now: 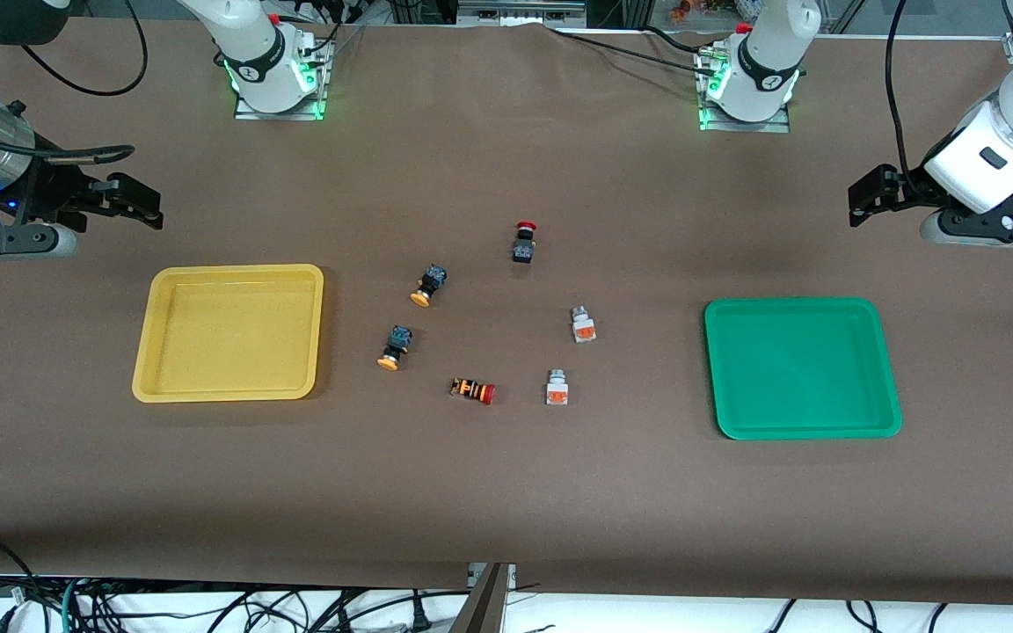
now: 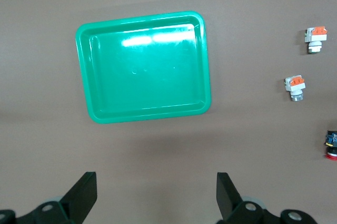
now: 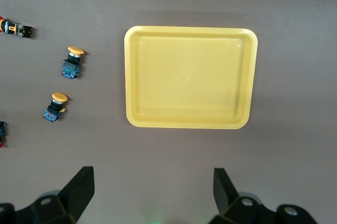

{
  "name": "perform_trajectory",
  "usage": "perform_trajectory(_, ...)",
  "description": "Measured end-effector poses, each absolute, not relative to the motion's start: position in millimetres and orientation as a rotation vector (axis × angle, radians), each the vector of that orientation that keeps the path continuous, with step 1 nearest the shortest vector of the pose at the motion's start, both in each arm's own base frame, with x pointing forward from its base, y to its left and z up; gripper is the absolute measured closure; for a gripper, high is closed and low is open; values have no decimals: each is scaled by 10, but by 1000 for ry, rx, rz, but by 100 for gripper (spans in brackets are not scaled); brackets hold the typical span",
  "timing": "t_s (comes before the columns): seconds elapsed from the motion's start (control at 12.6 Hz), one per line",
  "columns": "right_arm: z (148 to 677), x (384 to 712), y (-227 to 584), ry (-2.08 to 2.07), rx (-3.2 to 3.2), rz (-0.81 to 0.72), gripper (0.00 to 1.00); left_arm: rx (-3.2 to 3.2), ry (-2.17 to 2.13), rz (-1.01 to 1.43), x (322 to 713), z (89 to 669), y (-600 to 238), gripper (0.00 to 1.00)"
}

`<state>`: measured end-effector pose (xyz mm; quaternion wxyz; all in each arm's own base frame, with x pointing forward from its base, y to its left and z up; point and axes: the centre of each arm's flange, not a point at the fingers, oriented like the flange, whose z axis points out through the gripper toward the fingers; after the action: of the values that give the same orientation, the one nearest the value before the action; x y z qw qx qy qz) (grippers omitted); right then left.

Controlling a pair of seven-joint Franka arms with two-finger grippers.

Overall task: Place green and yellow buttons in trays
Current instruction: 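Move both grippers from rest toward the buttons between the trays, then lower the right gripper onto a yellow button while the left gripper reaches a switch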

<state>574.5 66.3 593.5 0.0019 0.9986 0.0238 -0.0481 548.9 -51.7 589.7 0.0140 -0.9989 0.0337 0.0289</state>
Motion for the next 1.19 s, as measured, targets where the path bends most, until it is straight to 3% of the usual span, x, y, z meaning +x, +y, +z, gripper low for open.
perform_trajectory(0.4, 5926, 5751, 664, 75, 3133, -153, 0, -3110, 114, 94, 5494, 5885, -534, 0)
perform_trajectory(0.63, 5761, 5823, 696, 82, 3130, -194, 0, -3097, 125, 240, 5508, 5648, -565, 0)
perform_trajectory(1.19, 4663, 6229, 1313, 59, 3112, -311, 0, -3149, 134, 326, 5887, 4642, -1469, 0)
